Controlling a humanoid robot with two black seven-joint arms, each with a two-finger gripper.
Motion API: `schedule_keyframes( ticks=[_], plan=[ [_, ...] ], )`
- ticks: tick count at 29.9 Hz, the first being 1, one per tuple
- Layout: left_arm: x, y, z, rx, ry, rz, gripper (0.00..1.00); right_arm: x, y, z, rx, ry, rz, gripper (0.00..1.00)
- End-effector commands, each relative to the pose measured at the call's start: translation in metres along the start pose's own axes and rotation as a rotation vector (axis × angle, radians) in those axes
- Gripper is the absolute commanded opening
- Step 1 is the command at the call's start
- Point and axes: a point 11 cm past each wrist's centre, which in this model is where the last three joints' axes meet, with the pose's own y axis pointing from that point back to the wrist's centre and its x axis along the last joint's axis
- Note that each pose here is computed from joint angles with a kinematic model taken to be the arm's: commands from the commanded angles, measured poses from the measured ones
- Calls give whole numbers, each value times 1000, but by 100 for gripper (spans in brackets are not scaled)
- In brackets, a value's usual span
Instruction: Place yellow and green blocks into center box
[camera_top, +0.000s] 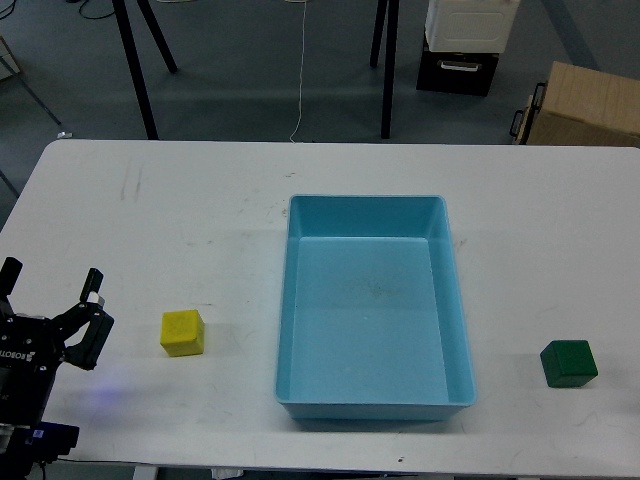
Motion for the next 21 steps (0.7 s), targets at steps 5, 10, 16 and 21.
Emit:
schedule_keyframes(
  ticks=[5, 10, 16, 21],
  plan=[
    [0, 1, 1, -3, -1, 2, 100, 4, -1, 7, 12, -79, 10, 100],
    [-1, -2, 4, -9, -6, -7, 100, -6, -10, 3, -115, 6, -13, 100],
    [2, -8, 7, -26, 5, -13, 100, -25, -55, 7, -528, 379, 48, 100],
    [1, -12, 3, -14, 11, -24, 100, -35, -89, 24, -771, 764, 34, 100]
  ],
)
